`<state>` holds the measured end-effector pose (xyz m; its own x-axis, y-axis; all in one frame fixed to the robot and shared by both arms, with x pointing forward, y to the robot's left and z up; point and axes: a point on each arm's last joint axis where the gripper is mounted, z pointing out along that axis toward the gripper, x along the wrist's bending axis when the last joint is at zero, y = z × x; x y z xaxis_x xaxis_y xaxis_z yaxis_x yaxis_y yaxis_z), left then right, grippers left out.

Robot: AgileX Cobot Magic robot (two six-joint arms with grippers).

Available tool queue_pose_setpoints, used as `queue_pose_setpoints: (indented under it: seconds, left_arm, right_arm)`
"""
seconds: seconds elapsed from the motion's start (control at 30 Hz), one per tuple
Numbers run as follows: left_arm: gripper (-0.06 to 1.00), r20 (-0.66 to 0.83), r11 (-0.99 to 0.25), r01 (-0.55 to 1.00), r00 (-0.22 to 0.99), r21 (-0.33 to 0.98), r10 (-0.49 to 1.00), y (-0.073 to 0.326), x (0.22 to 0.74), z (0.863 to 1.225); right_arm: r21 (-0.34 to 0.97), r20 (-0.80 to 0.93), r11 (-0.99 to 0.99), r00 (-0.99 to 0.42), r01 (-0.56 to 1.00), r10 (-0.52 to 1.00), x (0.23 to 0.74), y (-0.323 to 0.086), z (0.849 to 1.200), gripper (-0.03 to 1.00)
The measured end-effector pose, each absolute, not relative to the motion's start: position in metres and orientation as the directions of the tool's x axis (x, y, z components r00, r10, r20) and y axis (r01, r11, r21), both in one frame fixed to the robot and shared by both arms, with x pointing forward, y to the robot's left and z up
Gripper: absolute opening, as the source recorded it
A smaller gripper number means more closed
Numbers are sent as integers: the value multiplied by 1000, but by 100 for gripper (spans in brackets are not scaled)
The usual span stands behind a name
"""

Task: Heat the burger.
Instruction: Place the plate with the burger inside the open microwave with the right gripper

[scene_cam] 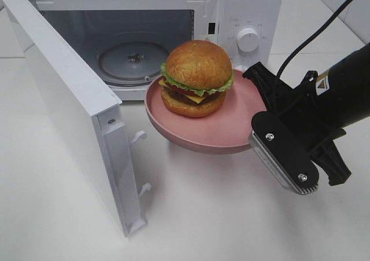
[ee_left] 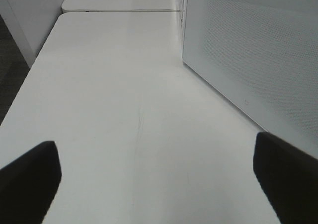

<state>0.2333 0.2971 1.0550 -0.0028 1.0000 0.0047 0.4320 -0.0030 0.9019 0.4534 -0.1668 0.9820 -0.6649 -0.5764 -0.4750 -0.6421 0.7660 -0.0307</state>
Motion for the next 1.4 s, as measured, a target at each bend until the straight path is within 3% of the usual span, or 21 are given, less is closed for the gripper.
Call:
queue_pose_setpoints:
  seconds: [0.47,1.4]
  left_arm:
    - [97,5,-3,432,-3,902,1000,297,233,1055]
    - [97,5,-3,432,-3,902,1000,297,233,1055]
  right_arm:
    - [-66,-467,736,-631,-673,-619,454,-165,980,5]
    - [-76,-484,707,-594,-703,-643,496,-115,969,5]
